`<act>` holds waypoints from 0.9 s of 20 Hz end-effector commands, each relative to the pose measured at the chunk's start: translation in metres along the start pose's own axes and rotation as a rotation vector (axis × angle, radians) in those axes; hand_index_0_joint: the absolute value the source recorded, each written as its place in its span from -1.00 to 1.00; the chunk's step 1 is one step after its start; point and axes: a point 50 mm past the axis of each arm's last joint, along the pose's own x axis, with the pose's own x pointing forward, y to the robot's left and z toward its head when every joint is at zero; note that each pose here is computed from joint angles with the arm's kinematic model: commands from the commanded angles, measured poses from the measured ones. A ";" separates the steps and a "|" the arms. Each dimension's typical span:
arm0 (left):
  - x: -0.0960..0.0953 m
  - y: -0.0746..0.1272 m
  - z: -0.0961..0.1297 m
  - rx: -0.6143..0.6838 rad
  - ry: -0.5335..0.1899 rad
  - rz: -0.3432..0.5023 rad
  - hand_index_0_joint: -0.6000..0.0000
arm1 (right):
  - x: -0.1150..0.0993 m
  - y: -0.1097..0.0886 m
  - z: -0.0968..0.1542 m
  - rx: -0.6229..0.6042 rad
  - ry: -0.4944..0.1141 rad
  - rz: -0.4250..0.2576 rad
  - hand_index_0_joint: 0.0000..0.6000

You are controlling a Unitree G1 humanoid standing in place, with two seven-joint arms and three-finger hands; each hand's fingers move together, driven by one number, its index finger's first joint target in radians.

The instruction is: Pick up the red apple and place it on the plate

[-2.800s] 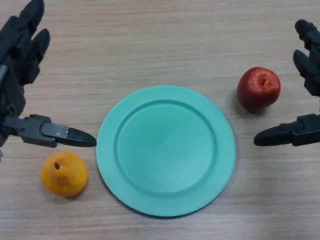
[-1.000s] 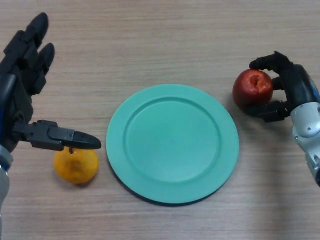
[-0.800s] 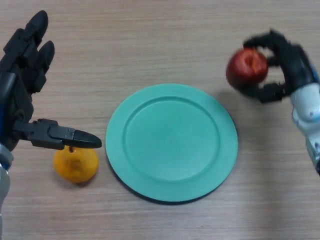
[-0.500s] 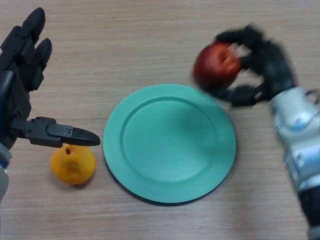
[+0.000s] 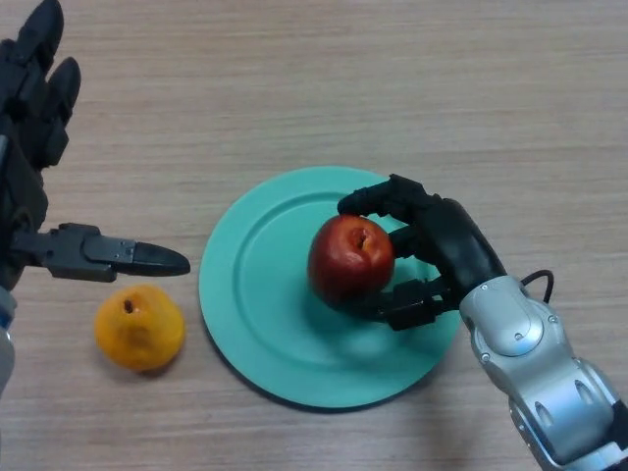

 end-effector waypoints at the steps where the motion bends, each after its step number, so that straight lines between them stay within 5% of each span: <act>1: -0.001 0.017 0.035 0.065 -0.189 0.051 1.00 | -0.001 -0.019 0.030 0.043 -0.155 -0.068 0.50; 4: -0.002 0.013 0.038 0.057 -0.177 0.022 1.00 | -0.001 -0.023 0.036 0.070 -0.174 -0.023 -0.81; 5: -0.002 0.011 0.039 0.055 -0.179 0.011 1.00 | 0.000 -0.027 0.038 0.065 -0.182 -0.009 -1.00; 13: -0.005 0.008 0.044 0.093 -0.218 0.000 1.00 | -0.024 -0.084 0.047 0.197 -0.230 -0.059 -1.00; 18: -0.006 0.014 0.043 0.036 -0.172 -0.013 1.00 | -0.072 -0.110 0.051 0.181 -0.308 -0.119 -1.00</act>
